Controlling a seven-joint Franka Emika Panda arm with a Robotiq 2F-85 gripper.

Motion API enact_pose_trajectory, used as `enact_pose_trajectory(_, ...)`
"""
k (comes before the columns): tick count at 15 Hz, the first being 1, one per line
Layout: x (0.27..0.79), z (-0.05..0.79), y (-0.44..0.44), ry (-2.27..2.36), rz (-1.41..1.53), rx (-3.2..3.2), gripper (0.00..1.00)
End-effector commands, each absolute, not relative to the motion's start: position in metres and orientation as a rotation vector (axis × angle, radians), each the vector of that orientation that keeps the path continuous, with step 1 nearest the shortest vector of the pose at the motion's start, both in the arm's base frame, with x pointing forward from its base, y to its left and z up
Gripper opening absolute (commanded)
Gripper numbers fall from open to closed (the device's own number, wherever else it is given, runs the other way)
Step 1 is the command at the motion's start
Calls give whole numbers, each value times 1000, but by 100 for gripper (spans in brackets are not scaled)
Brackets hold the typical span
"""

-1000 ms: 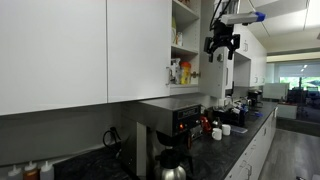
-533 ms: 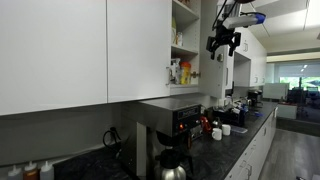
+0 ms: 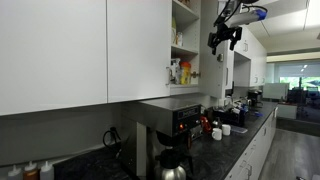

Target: Close the open cabinet drawer.

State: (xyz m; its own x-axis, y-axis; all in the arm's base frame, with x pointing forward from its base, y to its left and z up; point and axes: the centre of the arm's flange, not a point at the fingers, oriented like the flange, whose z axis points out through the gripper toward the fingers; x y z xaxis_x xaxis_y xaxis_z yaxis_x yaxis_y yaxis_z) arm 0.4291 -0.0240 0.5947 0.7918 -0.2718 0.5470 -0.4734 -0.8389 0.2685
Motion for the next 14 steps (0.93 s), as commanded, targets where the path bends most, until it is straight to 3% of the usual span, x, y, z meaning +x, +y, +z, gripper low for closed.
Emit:
enact_pose_trajectory(1, 423, 601, -29, -576, 767, 2510, 100)
enact_pose_trajectory(14, 434, 618, -68, -608, 948, 2345, 100)
